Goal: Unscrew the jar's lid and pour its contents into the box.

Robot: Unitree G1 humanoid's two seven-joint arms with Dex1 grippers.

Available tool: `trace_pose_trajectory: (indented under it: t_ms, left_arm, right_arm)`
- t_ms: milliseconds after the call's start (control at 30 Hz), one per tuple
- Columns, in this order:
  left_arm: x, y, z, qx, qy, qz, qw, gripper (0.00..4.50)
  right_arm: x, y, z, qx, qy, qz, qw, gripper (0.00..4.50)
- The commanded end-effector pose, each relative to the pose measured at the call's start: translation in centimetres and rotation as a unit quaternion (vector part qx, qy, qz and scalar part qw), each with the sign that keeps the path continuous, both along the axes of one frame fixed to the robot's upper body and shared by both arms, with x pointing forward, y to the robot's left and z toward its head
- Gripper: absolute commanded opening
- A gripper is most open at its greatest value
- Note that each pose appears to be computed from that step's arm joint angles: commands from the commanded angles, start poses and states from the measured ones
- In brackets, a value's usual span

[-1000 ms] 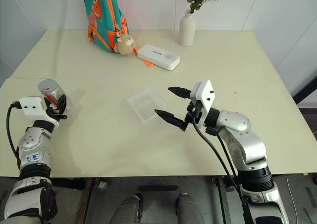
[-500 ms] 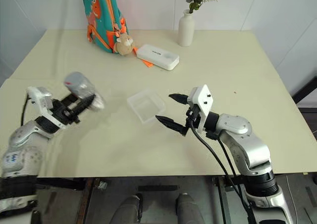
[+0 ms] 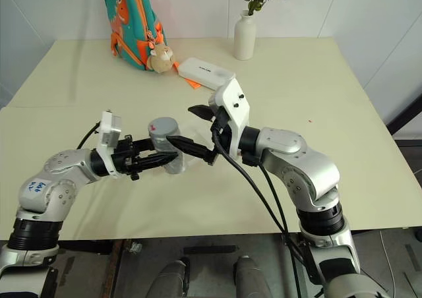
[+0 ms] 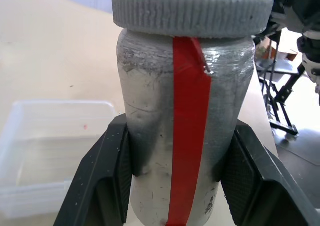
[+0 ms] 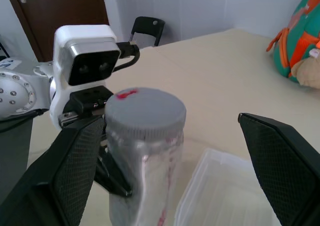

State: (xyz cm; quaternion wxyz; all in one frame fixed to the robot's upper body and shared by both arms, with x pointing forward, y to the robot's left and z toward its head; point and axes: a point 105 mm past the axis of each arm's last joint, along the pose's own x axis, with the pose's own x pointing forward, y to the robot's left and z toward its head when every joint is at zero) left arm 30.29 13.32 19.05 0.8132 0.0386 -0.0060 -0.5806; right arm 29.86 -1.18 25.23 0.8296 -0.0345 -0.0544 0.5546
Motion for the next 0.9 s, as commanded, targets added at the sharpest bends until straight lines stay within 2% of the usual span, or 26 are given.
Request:
trace_pose_trajectory:
  t_ms: [33, 400, 500, 633, 767, 900]
  left_arm:
    - [0.0, -0.6, 1.0, 0.002, -0.039, -0.017, 0.999, 1.99]
    - [0.1, -1.2, 1.3, -0.008, -0.055, -0.020, 0.998, 1.99]
    - [0.1, -1.2, 1.3, -0.008, -0.055, -0.017, 0.998, 1.99]
    - [0.1, -1.3, 1.5, -0.011, -0.055, -0.017, 0.998, 1.99]
    - [0.2, -1.6, 1.8, -0.018, -0.058, -0.026, 0.998, 1.99]
    - [-0.1, -2.2, 2.8, -0.035, -0.062, -0.069, 0.995, 1.99]
  right_arm:
    - [-0.4, 1.0, 0.9, 0.011, 0.005, 0.020, 1.000, 4.50]
    - [-0.2, 1.7, 0.8, 0.010, 0.022, 0.033, 0.999, 4.50]
    - [-0.2, 1.8, 1.0, 0.013, 0.017, 0.035, 0.999, 3.87]
    - [-0.5, 2.0, 1.1, 0.015, 0.013, 0.043, 0.999, 2.58]
    - [-0.6, 1.8, 1.1, 0.013, 0.012, 0.052, 0.998, 2.54]
    - [-2.0, 1.0, 1.0, -0.008, 0.010, 0.133, 0.991, 2.54]
